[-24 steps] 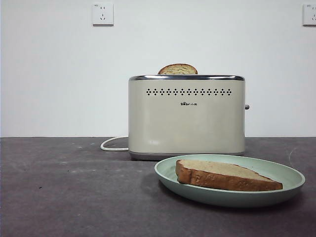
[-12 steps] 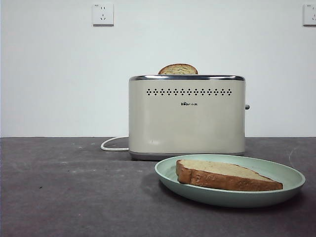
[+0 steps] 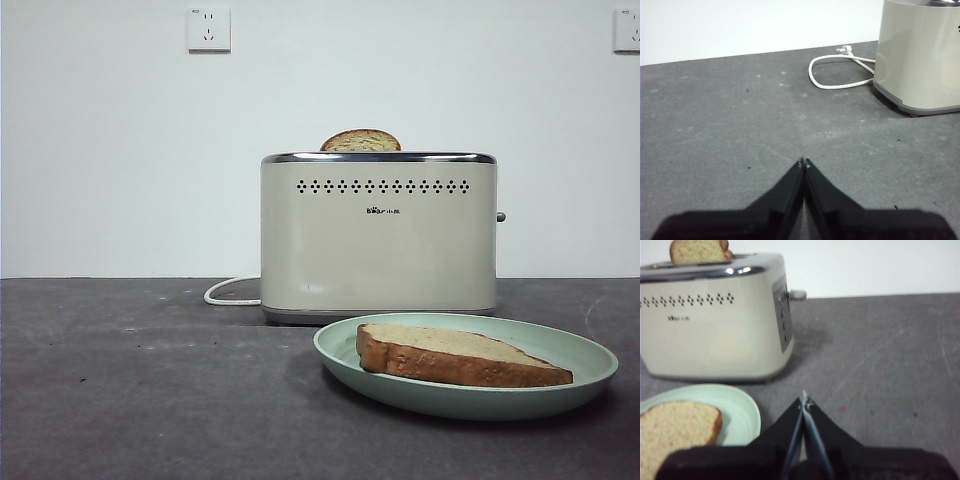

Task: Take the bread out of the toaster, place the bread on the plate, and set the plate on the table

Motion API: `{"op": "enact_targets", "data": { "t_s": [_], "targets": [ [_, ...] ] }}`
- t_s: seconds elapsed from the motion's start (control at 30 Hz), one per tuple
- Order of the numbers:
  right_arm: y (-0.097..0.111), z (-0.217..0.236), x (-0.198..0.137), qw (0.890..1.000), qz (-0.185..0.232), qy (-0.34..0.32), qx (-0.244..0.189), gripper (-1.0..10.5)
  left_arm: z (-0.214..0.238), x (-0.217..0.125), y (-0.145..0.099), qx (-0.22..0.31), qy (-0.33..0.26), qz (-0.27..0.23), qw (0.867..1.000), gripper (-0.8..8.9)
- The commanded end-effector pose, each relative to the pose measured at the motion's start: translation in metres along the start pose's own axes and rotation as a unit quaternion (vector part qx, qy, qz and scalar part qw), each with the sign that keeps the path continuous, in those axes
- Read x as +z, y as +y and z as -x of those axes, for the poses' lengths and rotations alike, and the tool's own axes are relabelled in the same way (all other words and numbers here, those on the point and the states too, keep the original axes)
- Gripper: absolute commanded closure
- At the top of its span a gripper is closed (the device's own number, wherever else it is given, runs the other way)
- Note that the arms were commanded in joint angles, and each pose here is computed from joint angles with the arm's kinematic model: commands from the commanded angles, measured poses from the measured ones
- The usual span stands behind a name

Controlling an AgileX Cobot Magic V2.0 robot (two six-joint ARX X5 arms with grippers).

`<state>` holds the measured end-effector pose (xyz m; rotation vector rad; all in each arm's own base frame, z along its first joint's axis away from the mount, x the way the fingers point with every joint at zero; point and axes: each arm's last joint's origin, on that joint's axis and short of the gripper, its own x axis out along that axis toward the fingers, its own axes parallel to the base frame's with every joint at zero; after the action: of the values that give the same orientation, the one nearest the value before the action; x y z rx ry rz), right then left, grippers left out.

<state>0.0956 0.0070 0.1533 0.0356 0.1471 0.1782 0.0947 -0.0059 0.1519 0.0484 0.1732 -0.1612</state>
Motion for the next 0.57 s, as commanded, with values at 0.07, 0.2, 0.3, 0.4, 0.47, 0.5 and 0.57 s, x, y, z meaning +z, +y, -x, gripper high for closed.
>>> {"op": "enact_targets", "data": {
  "t_s": [0.07, 0.2, 0.3, 0.4, 0.47, 0.5, 0.57],
  "targets": [
    [-0.0002, -0.0007, -0.0041, 1.000, -0.006, 0.009, -0.001, 9.4, -0.0009, -0.0033, 0.0003, 0.003, 0.004, 0.004, 1.000, 8.17],
    [-0.0002, -0.0007, -0.0040, 1.000, -0.006, 0.009, -0.001, 9.4, -0.0009, -0.0033, 0.0003, 0.003, 0.004, 0.004, 1.000, 8.17],
    [-0.0002, -0.0007, -0.0040, 1.000, -0.006, 0.009, -0.001, 9.4, -0.0009, -0.0033, 0.0003, 0.003, 0.004, 0.004, 1.000, 8.17],
    [-0.0002, -0.0007, -0.0040, 1.000, -0.006, 0.009, -0.001, 9.4, -0.0009, -0.0033, 0.0003, 0.003, 0.004, 0.004, 1.000, 8.17],
    [-0.0002, -0.0007, -0.0040, 1.000, -0.006, 0.009, -0.001, 9.4, -0.0009, -0.0033, 0.0003, 0.003, 0.004, 0.004, 1.000, 8.17],
    [-0.0002, -0.0007, -0.0040, 1.000, -0.006, 0.009, -0.001, 9.4, -0.0009, -0.0033, 0.0003, 0.003, 0.004, 0.004, 1.000, 8.17],
    [-0.0002, -0.0007, -0.0041, 1.000, -0.006, 0.009, -0.001, 9.4, -0.0009, -0.0033, 0.0003, 0.003, 0.004, 0.004, 1.000, 8.17]
  ]
}}
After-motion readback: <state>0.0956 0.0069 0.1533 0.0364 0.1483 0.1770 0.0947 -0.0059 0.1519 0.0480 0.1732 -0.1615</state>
